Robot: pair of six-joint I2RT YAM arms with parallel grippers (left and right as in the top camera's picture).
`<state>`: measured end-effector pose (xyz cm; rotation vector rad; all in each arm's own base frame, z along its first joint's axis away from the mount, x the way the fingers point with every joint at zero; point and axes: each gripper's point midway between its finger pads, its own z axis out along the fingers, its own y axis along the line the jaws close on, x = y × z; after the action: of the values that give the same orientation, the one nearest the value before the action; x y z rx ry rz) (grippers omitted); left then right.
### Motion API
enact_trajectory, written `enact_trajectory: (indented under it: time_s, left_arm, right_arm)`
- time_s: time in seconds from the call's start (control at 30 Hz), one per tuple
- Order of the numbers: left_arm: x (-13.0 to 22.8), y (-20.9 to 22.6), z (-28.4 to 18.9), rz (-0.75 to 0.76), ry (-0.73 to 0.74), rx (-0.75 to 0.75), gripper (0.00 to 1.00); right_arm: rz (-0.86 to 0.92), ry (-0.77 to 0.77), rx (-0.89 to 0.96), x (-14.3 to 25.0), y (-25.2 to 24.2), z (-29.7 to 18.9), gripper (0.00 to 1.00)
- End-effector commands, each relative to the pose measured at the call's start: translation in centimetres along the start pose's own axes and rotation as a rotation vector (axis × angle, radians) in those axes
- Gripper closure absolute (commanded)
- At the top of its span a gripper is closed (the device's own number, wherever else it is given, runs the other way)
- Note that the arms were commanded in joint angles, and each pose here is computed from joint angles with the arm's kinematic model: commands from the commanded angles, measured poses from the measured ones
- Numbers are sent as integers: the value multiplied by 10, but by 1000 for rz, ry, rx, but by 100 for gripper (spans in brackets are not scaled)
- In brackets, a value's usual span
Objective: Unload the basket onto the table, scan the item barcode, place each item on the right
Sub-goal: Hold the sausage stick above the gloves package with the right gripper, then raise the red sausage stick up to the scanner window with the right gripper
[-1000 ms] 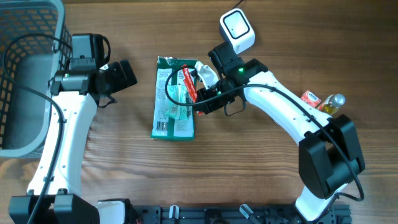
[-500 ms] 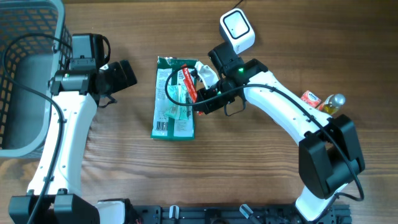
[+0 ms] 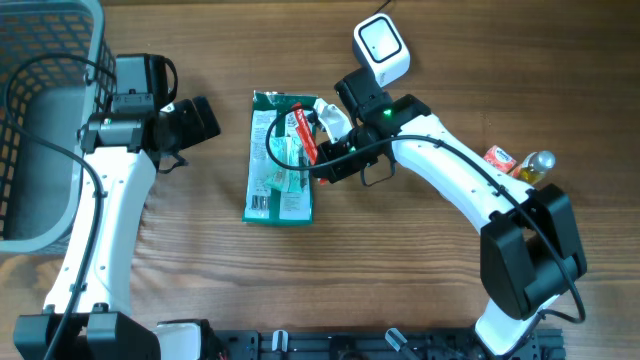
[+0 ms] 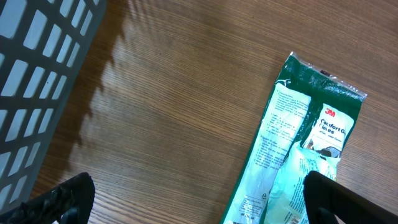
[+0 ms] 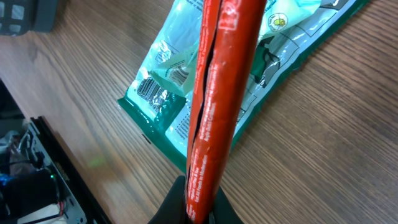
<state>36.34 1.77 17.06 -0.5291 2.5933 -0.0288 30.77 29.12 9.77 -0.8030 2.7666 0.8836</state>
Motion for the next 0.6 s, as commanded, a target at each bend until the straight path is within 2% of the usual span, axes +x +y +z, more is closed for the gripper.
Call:
enact_trajectory:
  time_s: [0.0,0.47,0.57]
  left_arm:
    - [1,5,4,8,4,-22,0]
    - [1,5,4,9,4,-22,0]
    - [1,5,4,8,4,-22,0]
  right_arm:
    - [-9,-26,16,-3,3,-9,96]
    - [-22,-47,15,-9,4,-10,96]
    - [-25,-60,64,-12,-5,-10,96]
